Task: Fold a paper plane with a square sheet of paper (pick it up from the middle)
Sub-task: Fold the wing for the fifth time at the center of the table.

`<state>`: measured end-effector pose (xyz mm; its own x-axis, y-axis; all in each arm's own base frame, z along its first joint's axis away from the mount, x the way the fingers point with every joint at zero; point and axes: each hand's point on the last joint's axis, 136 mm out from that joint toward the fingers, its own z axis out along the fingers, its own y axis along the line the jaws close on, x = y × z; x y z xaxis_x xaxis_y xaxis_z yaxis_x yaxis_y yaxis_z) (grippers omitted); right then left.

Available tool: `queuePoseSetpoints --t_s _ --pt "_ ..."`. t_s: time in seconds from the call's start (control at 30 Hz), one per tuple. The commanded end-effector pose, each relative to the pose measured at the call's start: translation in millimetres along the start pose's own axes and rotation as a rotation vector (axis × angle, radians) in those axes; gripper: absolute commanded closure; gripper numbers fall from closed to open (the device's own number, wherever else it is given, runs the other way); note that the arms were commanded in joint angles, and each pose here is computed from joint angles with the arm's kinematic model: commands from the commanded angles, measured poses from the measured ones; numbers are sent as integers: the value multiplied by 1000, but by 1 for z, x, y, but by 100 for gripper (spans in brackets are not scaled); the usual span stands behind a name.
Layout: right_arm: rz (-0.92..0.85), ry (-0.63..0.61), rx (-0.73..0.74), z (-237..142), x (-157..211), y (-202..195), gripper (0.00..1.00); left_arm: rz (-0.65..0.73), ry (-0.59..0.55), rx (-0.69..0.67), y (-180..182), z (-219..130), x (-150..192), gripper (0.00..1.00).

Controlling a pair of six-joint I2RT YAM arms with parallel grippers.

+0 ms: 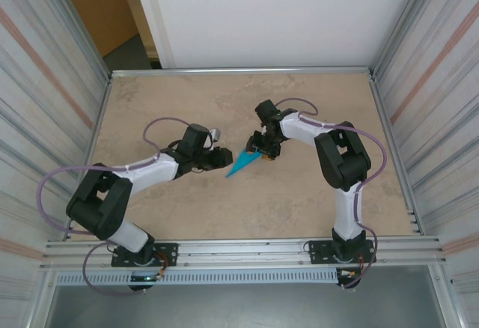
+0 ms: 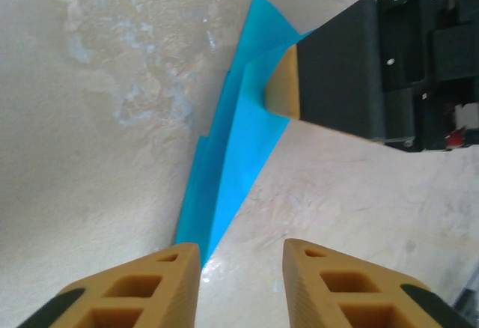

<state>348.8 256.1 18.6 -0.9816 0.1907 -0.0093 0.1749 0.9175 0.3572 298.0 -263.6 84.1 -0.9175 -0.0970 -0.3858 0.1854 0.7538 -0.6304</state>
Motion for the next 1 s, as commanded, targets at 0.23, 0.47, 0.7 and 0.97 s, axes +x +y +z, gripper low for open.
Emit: queuePoseSetpoints --t_s 0.23,0.47,0.7,0.97 --pt "30 83 154 45 21 -57 46 -48 137 119 -33 48 0 85" --pt "35 82 148 44 22 -59 46 -65 171 83 -24 64 3 88" --pt "38 83 145 44 21 -61 47 -80 182 51 -13 70 8 90" --pt "38 92 152 46 23 -64 48 -94 183 16 -2 74 11 92"
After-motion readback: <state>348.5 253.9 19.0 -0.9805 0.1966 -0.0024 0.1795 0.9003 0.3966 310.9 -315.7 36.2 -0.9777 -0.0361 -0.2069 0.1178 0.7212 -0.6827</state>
